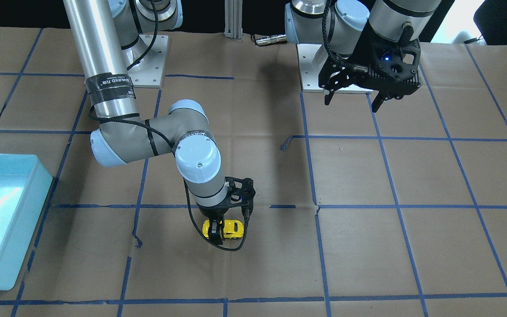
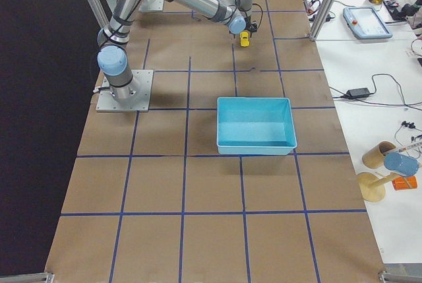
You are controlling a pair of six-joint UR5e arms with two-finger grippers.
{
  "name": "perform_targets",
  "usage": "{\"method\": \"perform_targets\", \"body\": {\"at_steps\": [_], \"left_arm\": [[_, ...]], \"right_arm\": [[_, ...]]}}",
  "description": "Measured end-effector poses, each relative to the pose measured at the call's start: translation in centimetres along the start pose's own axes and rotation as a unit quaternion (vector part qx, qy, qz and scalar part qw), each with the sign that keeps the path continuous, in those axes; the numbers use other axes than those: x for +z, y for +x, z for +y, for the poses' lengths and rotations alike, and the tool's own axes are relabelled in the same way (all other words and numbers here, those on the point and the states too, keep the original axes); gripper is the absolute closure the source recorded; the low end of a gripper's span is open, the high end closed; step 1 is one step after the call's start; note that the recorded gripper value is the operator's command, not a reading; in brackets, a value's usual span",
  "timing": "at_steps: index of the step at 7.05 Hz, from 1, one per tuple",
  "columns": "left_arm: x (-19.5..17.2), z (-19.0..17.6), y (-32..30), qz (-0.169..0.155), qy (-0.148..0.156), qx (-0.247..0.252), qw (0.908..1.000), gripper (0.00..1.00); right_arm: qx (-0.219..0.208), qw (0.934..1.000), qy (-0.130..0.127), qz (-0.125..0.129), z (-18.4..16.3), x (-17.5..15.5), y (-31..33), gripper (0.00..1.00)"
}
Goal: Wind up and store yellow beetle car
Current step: 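Lift the car with the right gripper toward the blue bin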
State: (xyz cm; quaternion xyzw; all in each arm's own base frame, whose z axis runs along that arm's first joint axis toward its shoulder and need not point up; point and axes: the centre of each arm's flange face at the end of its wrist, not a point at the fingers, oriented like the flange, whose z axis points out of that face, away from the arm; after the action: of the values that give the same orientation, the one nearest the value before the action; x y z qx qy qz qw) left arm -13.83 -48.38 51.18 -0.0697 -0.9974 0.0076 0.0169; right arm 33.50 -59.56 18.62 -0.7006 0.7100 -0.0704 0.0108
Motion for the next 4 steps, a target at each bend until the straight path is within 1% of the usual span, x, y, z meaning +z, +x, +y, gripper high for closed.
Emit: {"method": "perform_targets", "body": {"at_steps": [1, 2, 3, 4], "left_arm": [[0.1, -0.1, 0.0, 0.0, -0.001, 0.0, 1.0, 0.01], [0.2, -0.1, 0.0, 0.0, -0.001, 0.0, 1.0, 0.01], [0.2, -0.2, 0.0, 0.001, -0.001, 0.0, 1.0, 0.01], [0.2, -0.2, 0.0, 0.001, -0.001, -0.001, 1.0, 0.01]], "right_arm": [[0.003, 1.0, 0.0, -0.001, 0.0, 0.2, 0.0, 0.71], [0.004, 1.0, -0.001, 0.0, 0.0, 0.1, 0.1, 0.79], [0.003, 1.0, -0.002, 0.004, 0.0, -0.1, 0.3, 0.84], [0.001, 0.9999, -0.003, 0.013, -0.1, -1.0, 0.9, 0.86]]}}
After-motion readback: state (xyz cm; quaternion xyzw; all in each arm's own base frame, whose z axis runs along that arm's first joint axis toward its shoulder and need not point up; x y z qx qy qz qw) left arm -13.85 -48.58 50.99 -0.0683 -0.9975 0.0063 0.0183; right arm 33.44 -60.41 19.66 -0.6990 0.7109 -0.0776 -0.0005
